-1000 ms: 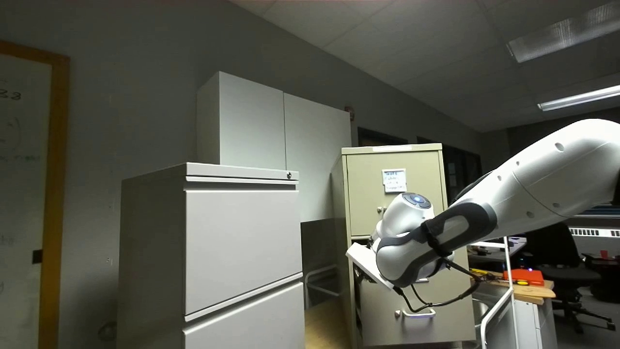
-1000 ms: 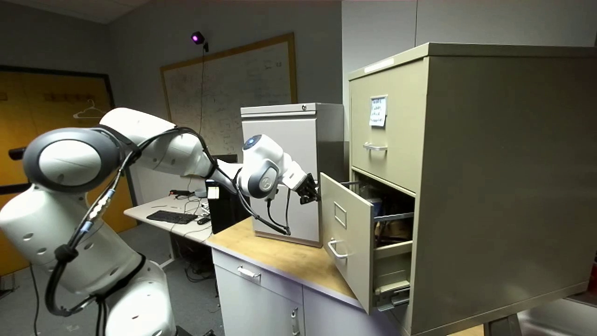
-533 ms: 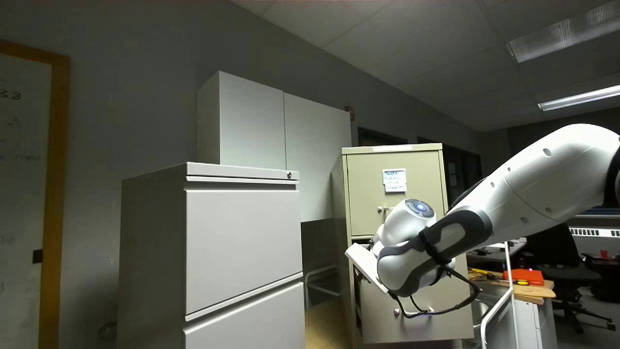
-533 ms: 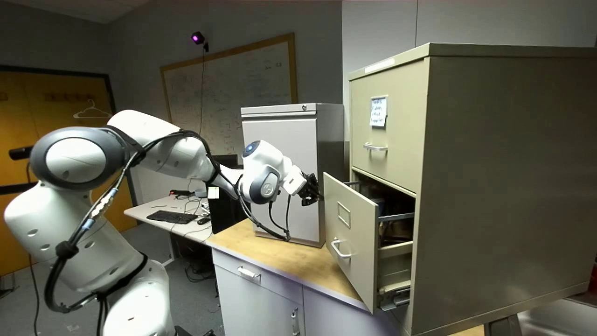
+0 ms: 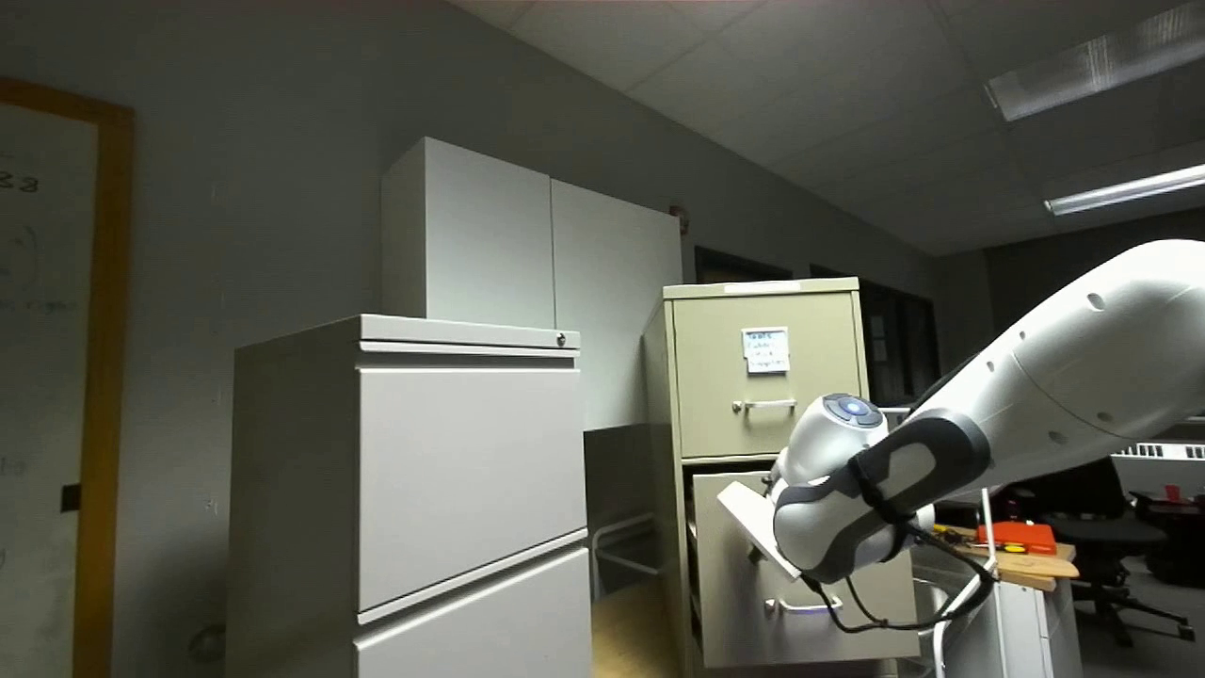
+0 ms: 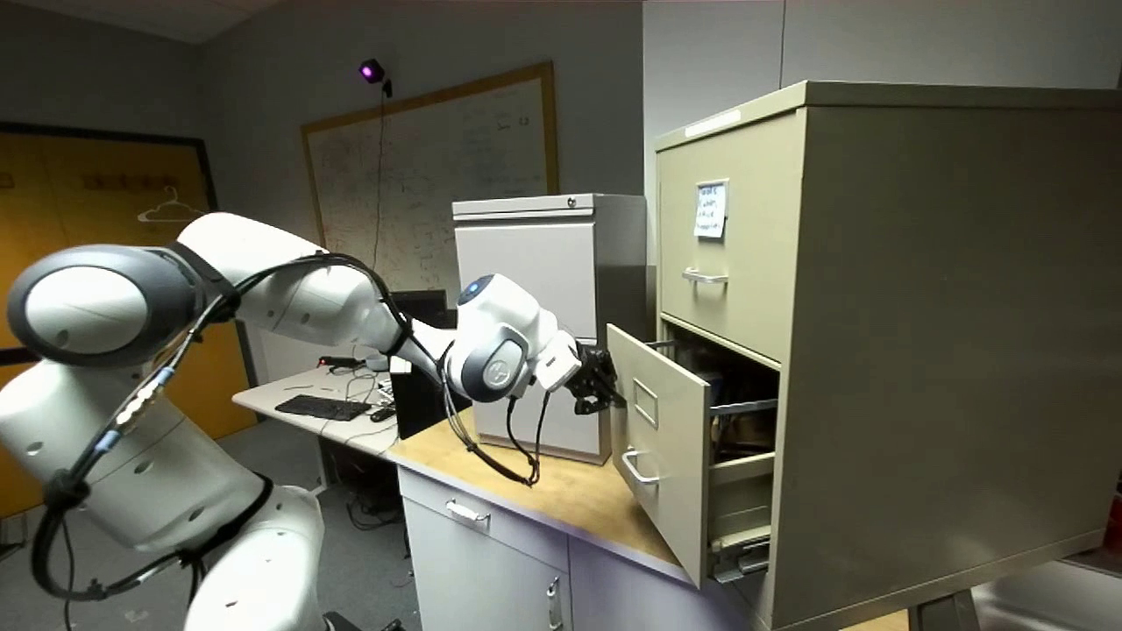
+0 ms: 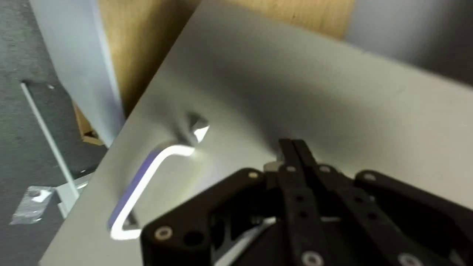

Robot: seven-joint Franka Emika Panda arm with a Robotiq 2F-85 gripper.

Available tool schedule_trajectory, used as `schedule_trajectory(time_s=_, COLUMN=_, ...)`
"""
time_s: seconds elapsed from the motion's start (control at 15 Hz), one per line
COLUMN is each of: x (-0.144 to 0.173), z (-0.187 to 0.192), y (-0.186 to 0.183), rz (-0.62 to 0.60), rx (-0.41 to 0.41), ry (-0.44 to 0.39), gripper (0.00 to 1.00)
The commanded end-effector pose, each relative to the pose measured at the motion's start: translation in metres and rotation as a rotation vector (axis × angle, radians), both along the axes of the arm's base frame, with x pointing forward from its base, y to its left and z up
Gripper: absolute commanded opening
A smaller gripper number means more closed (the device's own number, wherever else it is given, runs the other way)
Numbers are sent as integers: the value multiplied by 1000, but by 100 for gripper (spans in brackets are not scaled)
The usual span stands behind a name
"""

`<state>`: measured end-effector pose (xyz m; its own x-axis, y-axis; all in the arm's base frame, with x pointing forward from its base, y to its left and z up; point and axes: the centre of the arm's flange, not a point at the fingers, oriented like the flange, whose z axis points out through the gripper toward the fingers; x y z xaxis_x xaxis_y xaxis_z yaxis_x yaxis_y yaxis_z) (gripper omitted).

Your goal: Push the open drawer closed

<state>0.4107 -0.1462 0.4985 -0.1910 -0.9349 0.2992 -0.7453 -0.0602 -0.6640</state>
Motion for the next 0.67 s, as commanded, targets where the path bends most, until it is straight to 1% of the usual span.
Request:
schedule_trajectory(time_s=0.0, x=-53, z=-11, y=-79, rz=-180, rx=27, ry=94, gripper=4)
schedule_trajectory(time_s=0.13, x=-71, z=-19, y=-114, rz=-299, rx=63, ry=130, gripper=4)
schedule_trajectory(time_s=0.2, x=-79, z=-19, y=-127, rz=-359, rx=79, ry=134, gripper=4)
schedule_trajectory(time_s=0.27, x=-83, z=-17, y=-135, rz=-389, rx=84, ry=98, gripper=4)
schedule_trajectory(time_s=0.33, x=-84, z=-14, y=-138, rz=-385, rx=88, ry=42, gripper=3)
schedule_trajectory(time_s=0.4, x=-79, z=-11, y=-136, rz=-384, rx=50, ry=-20, gripper=2)
schedule_trajectory(time_s=0.6, x=-61, z=-9, y=-116, rz=-358, rx=36, ry=-73, gripper=0)
